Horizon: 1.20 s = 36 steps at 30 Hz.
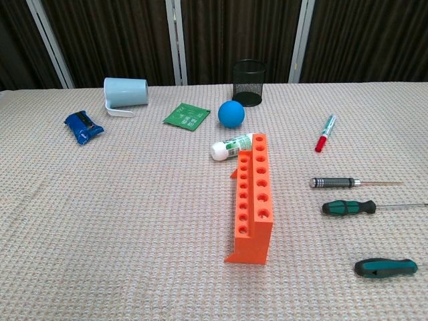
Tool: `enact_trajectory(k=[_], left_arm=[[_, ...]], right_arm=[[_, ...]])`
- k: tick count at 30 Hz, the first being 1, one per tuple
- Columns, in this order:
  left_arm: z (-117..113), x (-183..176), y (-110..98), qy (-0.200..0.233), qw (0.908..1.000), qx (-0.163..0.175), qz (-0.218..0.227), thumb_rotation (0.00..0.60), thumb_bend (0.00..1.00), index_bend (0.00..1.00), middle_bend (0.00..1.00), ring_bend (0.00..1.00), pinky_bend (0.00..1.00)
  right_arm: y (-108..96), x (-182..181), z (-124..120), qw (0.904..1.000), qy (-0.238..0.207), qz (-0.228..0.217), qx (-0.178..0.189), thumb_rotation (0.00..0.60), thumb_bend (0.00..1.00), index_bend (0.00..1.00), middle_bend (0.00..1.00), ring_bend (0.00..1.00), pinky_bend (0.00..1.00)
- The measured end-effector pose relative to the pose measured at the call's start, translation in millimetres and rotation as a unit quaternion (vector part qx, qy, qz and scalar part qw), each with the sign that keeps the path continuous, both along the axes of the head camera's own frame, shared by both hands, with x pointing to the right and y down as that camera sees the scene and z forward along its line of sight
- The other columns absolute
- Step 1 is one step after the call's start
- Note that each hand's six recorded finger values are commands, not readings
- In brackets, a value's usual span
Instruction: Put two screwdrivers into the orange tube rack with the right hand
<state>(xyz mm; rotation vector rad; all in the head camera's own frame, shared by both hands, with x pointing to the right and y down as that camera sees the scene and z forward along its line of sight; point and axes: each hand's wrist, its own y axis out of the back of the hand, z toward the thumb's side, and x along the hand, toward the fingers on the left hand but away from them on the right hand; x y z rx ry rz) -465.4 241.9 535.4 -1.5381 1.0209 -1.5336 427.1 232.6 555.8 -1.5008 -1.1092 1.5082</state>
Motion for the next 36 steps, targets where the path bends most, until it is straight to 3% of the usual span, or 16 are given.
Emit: enact_trajectory(k=[16,26,36], left_arm=[[1.0,2.5,-7.8,0.01,0.9999,0.001,0.009,0.6,0.1,0.19,0.0,0.0,0.0],[2.0,10.1,-16.4,0.018,0.9996,0.0,0.022,0.6,0.1,0.21,0.0,0.0,0.0],[5.5,17.9,-28.5,0.018,0.9993,0.001,0.033,0.6,0.11,0.22,0.0,0.0,0.0]], right_arm=[[-2.4,-4.4,3.3,1.0,0.003,-0.001,-0.004,0.6,0.14,0.17,0.07,0.0,0.0],[-9.3,-5.7,2.1,0.9999,-0.003,0.0,0.016,0.6,0.2,0.26,0.1,0.0,0.0],[-43.3,-38.4,17.0,0.9978,-0.051,-0.039,0.017,0.6,0.27,0.39,0.14,0.0,0.0]])
